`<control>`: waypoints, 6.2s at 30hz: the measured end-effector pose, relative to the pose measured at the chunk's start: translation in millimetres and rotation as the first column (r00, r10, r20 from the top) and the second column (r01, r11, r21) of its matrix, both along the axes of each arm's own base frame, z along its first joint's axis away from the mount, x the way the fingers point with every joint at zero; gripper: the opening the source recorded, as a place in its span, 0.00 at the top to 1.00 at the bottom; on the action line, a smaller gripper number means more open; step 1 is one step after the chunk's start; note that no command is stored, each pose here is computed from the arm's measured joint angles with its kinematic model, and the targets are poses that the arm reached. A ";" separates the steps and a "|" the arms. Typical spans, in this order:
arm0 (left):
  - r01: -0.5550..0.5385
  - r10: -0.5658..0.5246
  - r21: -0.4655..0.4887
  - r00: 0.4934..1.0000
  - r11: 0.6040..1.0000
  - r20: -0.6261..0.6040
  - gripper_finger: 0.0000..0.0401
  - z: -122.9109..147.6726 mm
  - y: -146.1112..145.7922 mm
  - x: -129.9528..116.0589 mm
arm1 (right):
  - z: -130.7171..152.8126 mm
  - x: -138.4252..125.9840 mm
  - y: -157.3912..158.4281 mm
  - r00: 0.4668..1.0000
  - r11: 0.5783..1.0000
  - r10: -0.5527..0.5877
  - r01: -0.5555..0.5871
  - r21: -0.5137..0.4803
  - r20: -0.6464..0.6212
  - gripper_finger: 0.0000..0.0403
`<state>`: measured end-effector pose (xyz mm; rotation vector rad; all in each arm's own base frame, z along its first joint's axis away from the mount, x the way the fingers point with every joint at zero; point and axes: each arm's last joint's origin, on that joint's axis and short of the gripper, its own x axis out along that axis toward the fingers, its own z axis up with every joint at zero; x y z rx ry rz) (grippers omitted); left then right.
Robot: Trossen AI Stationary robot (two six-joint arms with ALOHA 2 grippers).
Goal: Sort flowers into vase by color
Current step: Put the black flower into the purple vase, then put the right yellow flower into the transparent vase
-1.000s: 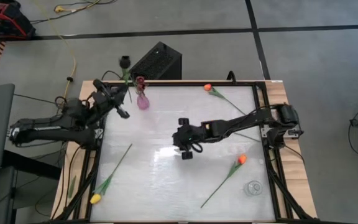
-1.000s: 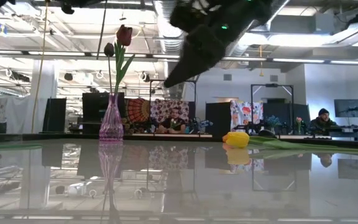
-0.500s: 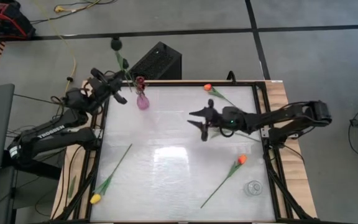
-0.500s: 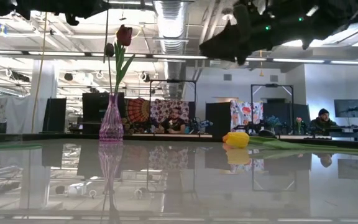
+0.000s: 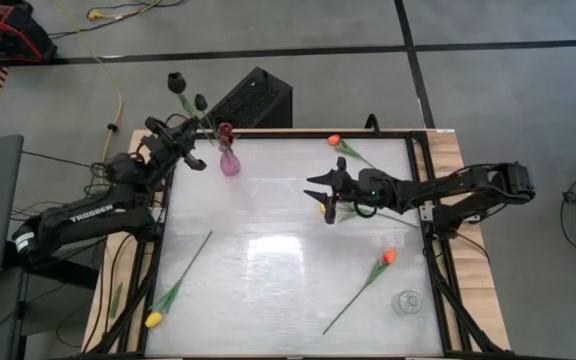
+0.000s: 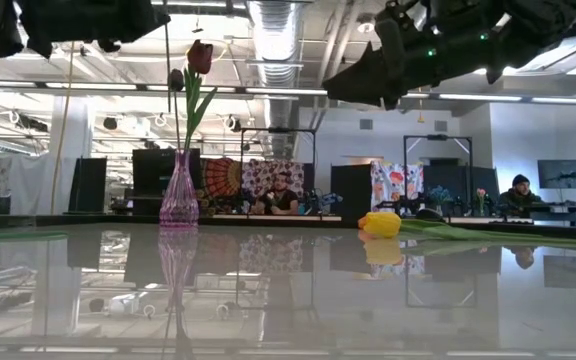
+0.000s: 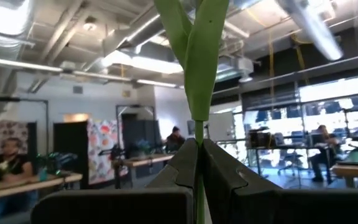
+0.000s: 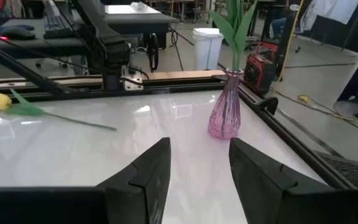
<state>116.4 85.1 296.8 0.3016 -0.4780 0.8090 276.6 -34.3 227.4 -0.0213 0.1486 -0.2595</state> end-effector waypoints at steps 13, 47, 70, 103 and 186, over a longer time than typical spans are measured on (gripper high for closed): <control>-0.037 0.037 -0.051 0.999 0.998 -0.010 1.00 -25.2 21.2 12.8 | -1.0 0.0 0.4 1.000 1.000 -0.002 0.002 0.026 -0.003 0.53; -0.035 0.015 -0.150 0.991 0.988 -0.132 1.00 -58.3 45.3 35.7 | -8.4 -0.2 12.0 0.996 0.998 0.036 -0.032 0.054 -0.075 0.53; -0.068 0.020 -0.295 0.986 0.953 -0.164 0.85 -67.2 45.4 33.6 | -15.6 -1.7 19.2 0.986 0.997 0.062 -0.053 0.059 -0.153 0.53; 0.126 -0.300 -0.537 0.921 0.834 -0.250 0.64 -65.8 -12.5 3.0 | 11.7 7.5 18.6 0.916 0.994 0.060 -0.020 0.104 -0.396 0.53; 0.446 -0.735 -0.613 0.570 0.652 -0.367 0.64 -115.4 -63.8 87.9 | 86.3 -82.4 150.8 0.898 0.853 0.300 -0.101 0.512 -0.322 0.96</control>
